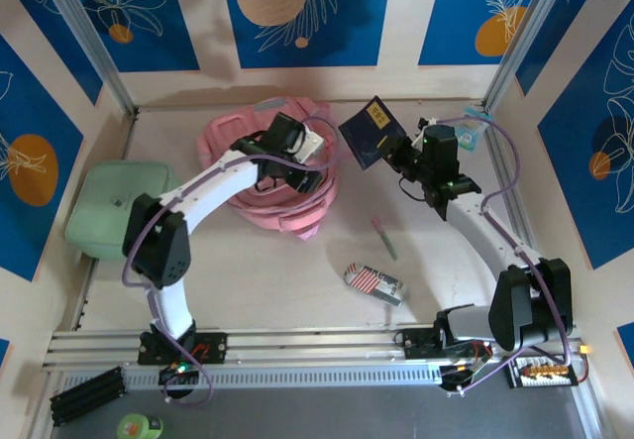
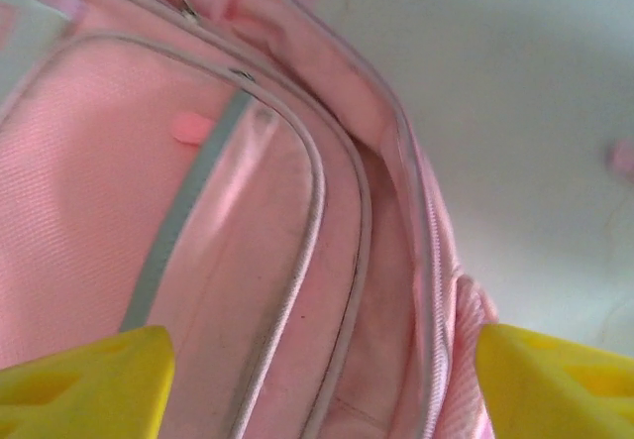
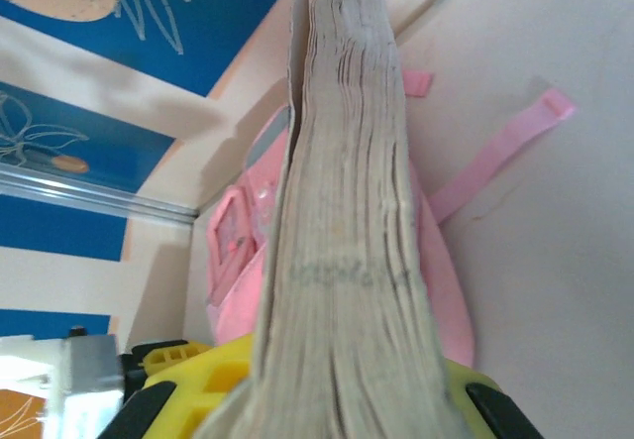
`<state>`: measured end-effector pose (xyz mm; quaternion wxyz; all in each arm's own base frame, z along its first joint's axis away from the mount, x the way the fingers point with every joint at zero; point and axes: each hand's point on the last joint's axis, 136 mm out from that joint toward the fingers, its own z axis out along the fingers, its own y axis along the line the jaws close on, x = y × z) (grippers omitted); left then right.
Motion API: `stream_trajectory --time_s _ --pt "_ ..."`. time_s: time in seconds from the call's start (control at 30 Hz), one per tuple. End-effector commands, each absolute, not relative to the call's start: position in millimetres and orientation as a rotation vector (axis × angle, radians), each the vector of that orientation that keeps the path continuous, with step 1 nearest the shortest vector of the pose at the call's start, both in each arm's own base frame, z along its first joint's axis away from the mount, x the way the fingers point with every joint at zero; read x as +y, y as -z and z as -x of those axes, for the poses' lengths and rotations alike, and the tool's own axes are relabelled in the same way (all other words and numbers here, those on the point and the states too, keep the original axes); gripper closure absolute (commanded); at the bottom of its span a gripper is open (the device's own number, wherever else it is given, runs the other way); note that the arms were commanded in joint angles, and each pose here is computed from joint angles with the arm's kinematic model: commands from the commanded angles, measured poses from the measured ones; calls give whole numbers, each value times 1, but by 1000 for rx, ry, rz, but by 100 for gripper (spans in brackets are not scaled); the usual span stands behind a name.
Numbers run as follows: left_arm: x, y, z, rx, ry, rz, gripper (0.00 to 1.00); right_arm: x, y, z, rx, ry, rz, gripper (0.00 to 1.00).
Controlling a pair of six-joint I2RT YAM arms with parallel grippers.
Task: Pack books, pencil case, and school supplies into a backpack
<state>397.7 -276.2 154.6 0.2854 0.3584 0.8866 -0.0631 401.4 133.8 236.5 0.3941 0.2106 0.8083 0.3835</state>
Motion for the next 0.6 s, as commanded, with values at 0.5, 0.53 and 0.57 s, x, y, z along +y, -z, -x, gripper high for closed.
stream_trajectory --time_s 0.5,0.53,0.57 --pt "-236 -99 -420 2446 -307 -1235 64 127 -240 -394 2033 -955 -556 96" --pt "-237 -99 -421 2441 -303 -1235 69 128 -240 -394 2033 -955 -556 96" --pt "-238 -100 -421 2437 -299 -1232 74 129 -240 -393 2034 -954 -554 96"
